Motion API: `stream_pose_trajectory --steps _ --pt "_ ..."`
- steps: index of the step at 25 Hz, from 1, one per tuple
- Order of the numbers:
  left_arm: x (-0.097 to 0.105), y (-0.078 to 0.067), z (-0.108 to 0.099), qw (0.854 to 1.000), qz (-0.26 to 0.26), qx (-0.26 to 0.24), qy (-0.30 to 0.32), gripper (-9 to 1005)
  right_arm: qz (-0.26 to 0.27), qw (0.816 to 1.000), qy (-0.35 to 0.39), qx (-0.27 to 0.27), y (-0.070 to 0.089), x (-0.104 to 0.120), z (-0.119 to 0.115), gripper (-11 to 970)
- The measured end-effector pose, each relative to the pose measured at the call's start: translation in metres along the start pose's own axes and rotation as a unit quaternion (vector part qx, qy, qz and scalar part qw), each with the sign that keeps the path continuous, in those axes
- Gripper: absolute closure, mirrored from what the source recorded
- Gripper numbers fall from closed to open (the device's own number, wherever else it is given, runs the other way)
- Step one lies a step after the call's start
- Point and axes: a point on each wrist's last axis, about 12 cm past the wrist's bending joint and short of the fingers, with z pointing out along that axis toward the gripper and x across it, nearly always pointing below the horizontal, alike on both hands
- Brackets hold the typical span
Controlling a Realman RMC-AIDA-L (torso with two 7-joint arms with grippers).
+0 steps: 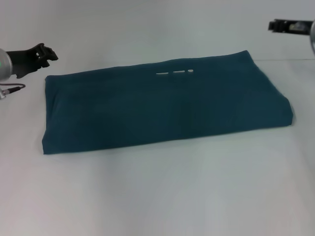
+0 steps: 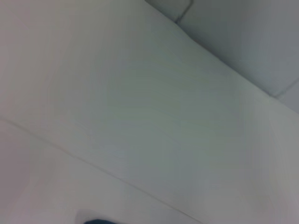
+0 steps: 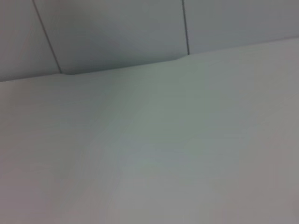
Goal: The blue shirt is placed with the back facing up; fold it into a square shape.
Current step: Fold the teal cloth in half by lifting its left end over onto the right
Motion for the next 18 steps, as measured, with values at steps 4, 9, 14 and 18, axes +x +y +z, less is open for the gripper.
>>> stream_pose_trajectory --steps 4,9,14,18 --pt "0.000 0.002 -0.001 1.000 -0.006 0.000 -0.001 758 0.013 1.000 0.001 -0.007 -0.016 -0.013 -0.009 780" --pt "0.005 0.006 -0.004 1.000 -0.026 0.015 0.000 556 0.062 0.997 0.027 -0.047 -0.032 -0.006 -0.025 577" --pt "0.013 0.014 -0.021 0.996 -0.048 0.073 0.000 432 0.133 0.979 0.065 -0.141 -0.040 0.026 -0.052 382" --pt "0.028 0.030 -0.046 0.986 -0.077 0.146 0.022 402 0.201 0.951 0.061 -0.225 -0.053 0.059 -0.080 331"
